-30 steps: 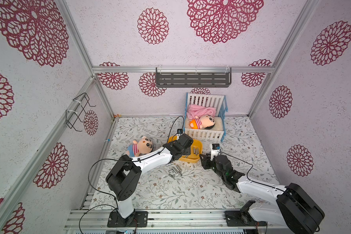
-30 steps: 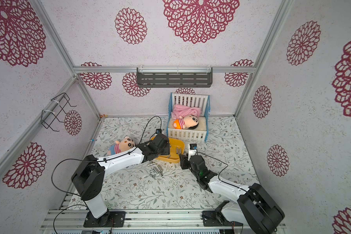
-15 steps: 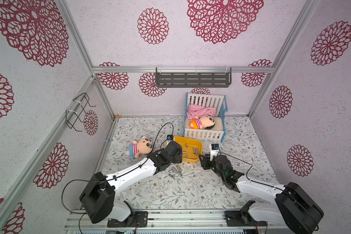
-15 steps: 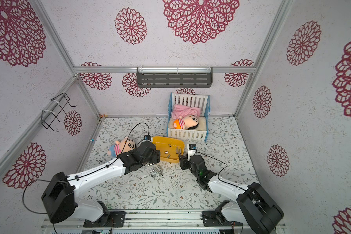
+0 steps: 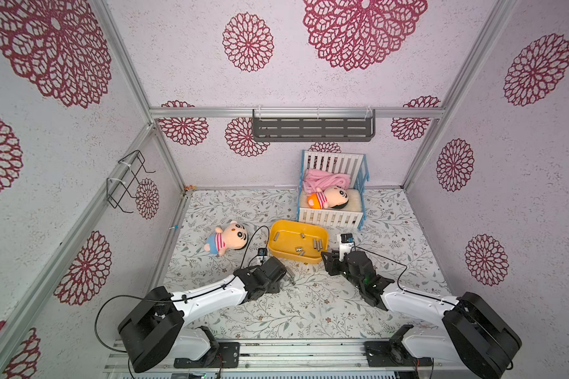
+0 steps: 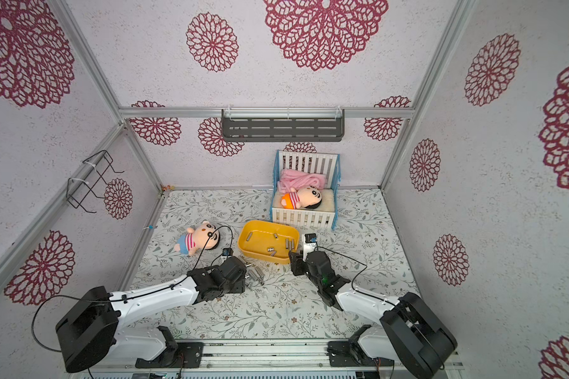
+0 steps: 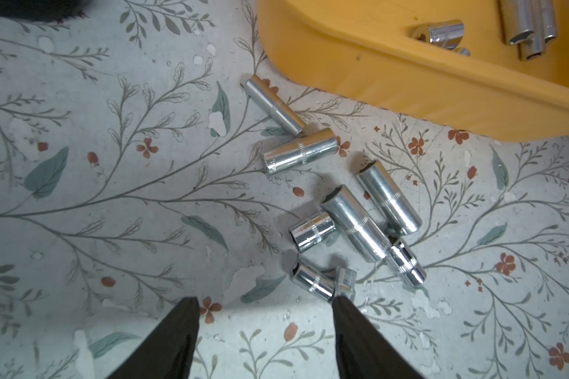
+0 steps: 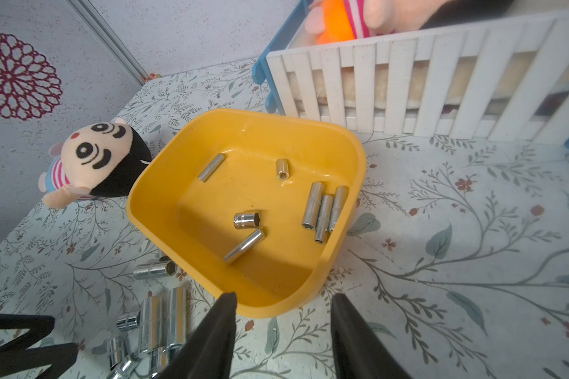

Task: Put the screws on the desktop into the storage box
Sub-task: Pick up the screw from the center of the board.

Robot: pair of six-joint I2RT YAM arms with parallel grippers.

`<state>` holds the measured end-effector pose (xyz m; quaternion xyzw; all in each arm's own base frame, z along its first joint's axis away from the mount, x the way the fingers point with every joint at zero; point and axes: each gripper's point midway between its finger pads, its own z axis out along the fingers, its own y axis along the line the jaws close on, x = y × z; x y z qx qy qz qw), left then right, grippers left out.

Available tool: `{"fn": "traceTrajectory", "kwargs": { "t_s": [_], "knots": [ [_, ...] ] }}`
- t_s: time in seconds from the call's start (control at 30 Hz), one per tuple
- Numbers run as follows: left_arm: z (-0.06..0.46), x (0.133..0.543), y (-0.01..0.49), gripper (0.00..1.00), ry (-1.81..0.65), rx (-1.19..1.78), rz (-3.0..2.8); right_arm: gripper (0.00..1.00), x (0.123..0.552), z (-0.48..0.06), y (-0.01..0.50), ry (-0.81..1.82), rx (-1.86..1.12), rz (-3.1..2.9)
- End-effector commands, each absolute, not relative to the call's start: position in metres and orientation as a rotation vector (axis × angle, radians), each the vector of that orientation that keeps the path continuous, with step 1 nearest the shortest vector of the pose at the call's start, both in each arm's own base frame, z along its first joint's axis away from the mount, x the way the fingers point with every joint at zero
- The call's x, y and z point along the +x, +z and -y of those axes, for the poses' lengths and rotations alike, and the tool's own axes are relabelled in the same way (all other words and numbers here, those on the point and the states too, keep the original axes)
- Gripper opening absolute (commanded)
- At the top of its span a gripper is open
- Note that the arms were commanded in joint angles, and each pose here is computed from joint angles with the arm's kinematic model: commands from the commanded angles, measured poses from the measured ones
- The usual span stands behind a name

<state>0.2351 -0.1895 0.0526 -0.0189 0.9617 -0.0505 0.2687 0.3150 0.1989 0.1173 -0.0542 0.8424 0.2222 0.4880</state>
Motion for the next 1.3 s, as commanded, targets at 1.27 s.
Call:
{"fn": "traceTrajectory", "kwargs": {
  "t_s": [1.27],
  "knots": [
    [0.212,0.234,0.017,0.31,-0.254,-0.619,-2.449,0.51,0.328,-0.211,0.135,0.546,-0.156,-2.010]
  ]
}}
